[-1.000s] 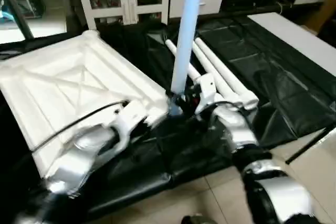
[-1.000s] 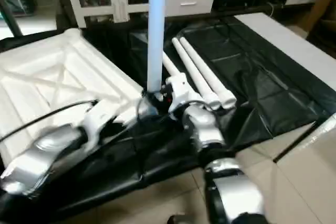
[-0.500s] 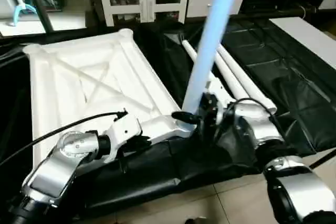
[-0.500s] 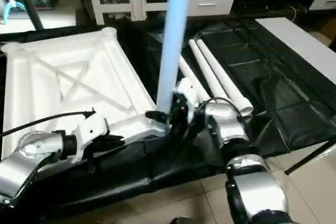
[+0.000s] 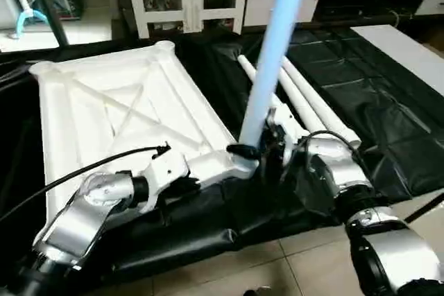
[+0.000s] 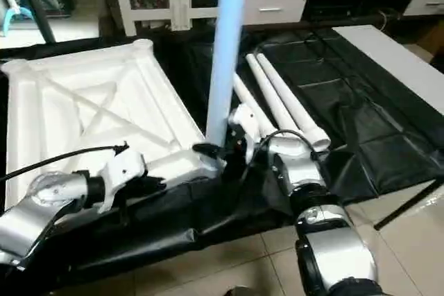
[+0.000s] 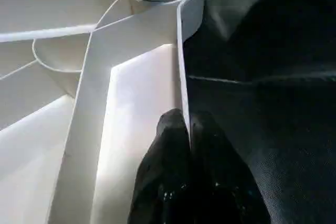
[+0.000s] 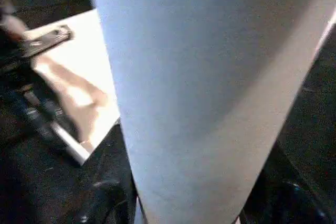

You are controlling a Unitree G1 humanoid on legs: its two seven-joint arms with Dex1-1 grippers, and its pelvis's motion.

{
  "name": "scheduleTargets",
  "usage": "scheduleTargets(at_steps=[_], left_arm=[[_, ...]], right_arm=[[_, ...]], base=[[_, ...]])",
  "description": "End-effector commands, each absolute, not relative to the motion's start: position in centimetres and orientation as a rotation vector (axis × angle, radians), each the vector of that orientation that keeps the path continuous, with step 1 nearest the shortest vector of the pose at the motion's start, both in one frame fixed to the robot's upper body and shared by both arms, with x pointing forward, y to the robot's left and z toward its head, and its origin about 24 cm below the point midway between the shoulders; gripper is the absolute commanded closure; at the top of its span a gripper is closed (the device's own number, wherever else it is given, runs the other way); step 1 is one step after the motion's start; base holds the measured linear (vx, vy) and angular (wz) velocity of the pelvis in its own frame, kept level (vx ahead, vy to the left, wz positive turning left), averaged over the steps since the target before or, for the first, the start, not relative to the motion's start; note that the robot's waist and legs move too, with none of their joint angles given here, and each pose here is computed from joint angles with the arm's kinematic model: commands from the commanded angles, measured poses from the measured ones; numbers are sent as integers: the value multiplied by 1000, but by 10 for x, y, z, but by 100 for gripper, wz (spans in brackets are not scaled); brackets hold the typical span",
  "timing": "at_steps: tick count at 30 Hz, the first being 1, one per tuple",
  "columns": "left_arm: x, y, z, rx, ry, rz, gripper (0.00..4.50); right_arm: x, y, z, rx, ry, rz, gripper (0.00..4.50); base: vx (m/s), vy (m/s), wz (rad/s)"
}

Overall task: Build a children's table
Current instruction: Rotate leg to tighten

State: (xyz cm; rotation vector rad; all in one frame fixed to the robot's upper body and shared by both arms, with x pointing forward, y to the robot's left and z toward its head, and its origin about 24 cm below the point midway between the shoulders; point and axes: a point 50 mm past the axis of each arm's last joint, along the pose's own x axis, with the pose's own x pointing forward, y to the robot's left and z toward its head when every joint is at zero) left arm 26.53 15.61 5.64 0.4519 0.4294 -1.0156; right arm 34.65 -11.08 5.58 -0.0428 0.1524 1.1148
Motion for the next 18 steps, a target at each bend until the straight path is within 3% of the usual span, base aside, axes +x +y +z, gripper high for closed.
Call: scheduleTargets(at_steps=[1, 2, 4, 9, 11, 13, 17, 18], left_arm=[[266, 149, 41, 424, 529, -947, 450], [275, 145, 39, 401, 544, -850, 450], [279, 143, 38, 389, 549, -805, 450], [299, 116, 39, 295, 547, -634, 450], [302, 98, 44, 268, 540, -637, 450], [302, 93, 46, 263, 534, -650, 450], [296, 109, 44, 323, 506, -687, 450], [292, 118, 42, 341, 512, -704, 450]], right_arm=[[355, -118, 41, -18, 226, 813, 255], [356, -112, 34, 3, 262, 711, 256], [357, -110, 31, 13, 279, 670, 258], [351, -73, 15, 89, 366, 481, 259], [346, -46, 15, 99, 370, 509, 259], [346, -35, 20, 85, 345, 540, 259], [349, -35, 34, 84, 259, 681, 259], [350, -39, 38, 70, 225, 732, 224]], base=[[0, 0, 0], [0, 0, 0], [0, 0, 0], [0, 0, 0], [0, 0, 0], [0, 0, 0], [0, 0, 0], [0, 0, 0]])
